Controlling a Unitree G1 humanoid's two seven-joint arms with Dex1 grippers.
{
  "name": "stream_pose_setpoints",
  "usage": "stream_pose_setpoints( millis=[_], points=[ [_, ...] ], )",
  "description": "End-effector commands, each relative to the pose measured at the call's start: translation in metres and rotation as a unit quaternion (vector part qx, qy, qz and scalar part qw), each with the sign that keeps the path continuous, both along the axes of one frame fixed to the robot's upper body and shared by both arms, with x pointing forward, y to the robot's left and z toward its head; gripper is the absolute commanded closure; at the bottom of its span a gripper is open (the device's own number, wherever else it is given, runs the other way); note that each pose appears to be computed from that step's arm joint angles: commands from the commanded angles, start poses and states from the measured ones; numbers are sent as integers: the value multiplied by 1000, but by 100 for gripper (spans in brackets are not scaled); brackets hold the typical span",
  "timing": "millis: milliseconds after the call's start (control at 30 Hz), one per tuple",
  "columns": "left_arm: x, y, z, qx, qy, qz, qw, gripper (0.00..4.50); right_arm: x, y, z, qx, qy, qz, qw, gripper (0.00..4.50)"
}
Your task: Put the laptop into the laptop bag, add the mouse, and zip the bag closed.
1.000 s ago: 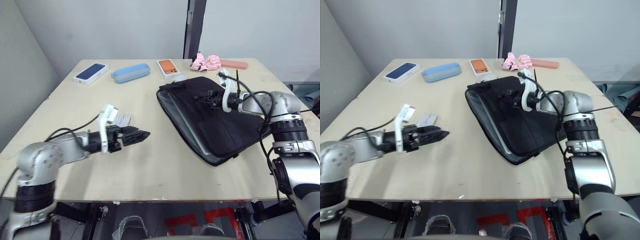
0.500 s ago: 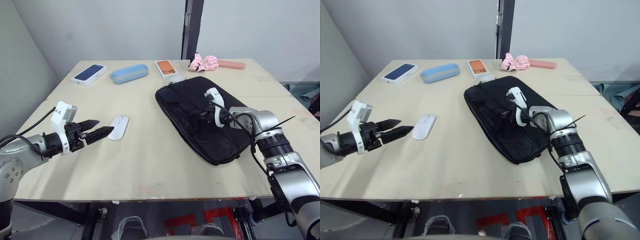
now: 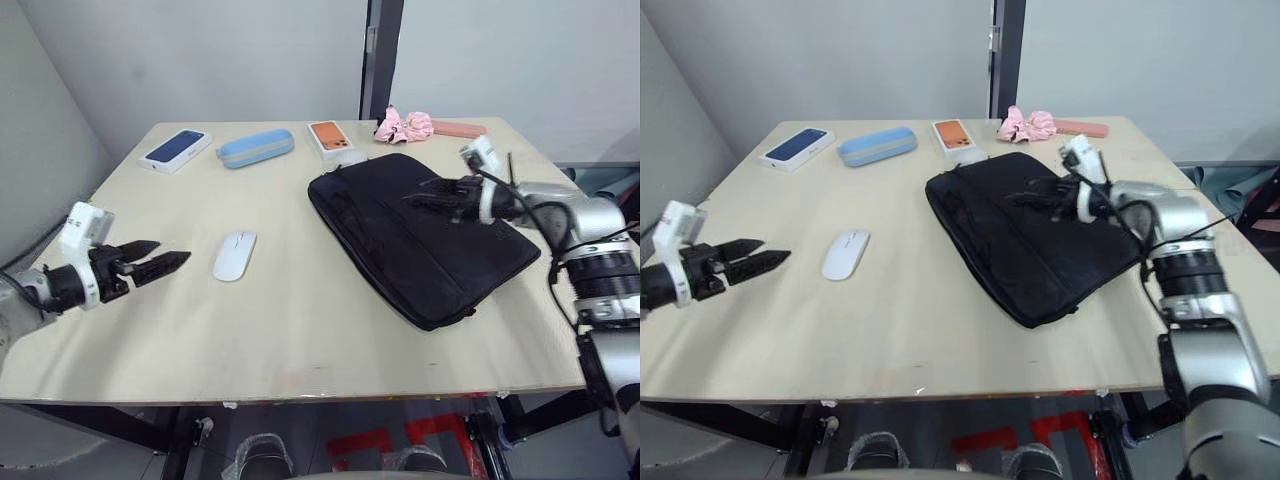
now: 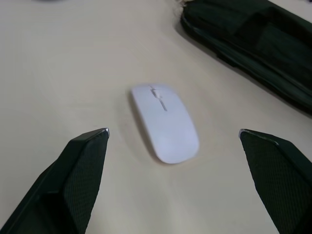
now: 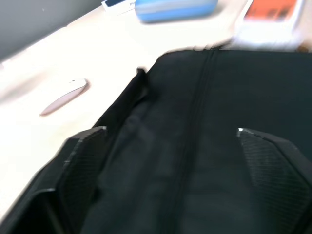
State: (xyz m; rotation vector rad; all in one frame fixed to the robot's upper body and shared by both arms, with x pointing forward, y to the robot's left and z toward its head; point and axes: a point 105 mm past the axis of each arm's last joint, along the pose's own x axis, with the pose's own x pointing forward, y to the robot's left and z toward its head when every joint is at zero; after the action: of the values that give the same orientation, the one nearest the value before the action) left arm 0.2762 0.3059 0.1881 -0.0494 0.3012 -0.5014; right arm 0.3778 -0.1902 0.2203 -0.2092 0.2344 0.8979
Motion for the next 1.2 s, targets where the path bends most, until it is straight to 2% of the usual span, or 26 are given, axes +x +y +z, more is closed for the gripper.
stream_pose_setpoints(
  millis=[33,100,233,300,433,600,933,1067,1133,1200],
  points=[
    [-4,27,36,51,-47,5,998,0,-18,-29,23,-166,-103,56,979,6],
    [-8,37,46,80,-53,0,995,0,-24,-44,35,-199,-126,61,970,6],
    [-12,71,76,182,-112,18,977,0,-44,-84,52,-260,-125,44,957,6],
    [-14,80,79,217,-102,15,971,0,-50,-95,53,-285,-119,37,950,6],
    [-20,92,82,242,-74,3,967,0,-60,-110,55,-304,-99,29,947,6],
    [-20,104,82,241,-53,12,969,0,-61,-117,59,-300,-98,21,949,6],
    [-16,109,77,214,-59,30,975,0,-50,-108,64,-295,-125,24,947,6],
    [-12,116,66,213,-90,73,970,0,-36,-68,76,-192,-187,64,961,6],
    [-12,120,57,217,-102,98,966,0,-35,-45,78,-152,-201,98,963,6],
    [-14,118,49,197,-111,109,968,0,-38,-18,79,-122,-218,137,958,6]
  ],
)
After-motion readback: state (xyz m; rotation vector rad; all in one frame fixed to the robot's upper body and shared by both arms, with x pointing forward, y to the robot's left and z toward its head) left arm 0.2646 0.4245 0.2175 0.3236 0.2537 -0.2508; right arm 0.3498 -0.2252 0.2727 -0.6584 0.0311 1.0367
